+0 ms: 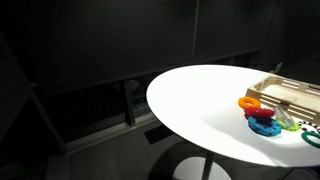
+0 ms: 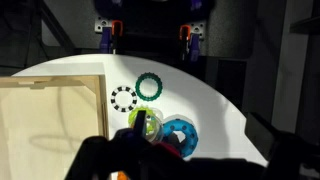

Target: Pick up the clear ring and put it in the tray

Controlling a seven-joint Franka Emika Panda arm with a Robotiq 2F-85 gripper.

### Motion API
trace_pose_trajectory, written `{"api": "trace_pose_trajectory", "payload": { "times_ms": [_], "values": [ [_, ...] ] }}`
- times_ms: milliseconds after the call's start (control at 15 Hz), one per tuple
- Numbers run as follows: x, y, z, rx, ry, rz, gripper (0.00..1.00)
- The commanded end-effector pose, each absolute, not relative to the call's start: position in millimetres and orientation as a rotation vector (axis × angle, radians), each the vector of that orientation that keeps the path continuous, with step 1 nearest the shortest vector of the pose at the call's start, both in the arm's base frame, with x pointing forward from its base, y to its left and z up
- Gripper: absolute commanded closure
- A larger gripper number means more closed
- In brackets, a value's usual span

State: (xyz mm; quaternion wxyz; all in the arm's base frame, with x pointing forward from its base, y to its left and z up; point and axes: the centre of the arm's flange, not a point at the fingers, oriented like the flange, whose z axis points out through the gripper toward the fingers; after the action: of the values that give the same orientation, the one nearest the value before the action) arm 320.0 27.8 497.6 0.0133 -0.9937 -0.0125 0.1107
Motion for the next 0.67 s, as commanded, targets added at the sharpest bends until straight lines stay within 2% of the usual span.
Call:
{"api": "trace_pose_trajectory", "payload": {
  "times_ms": [0, 600],
  "values": [
    [320.0, 27.8, 498.0, -3.096, -0.039, 0.343, 0.00],
    [327.1, 29.0, 506.4, -3.099, -0.016, 0.317, 0.00]
  ]
}}
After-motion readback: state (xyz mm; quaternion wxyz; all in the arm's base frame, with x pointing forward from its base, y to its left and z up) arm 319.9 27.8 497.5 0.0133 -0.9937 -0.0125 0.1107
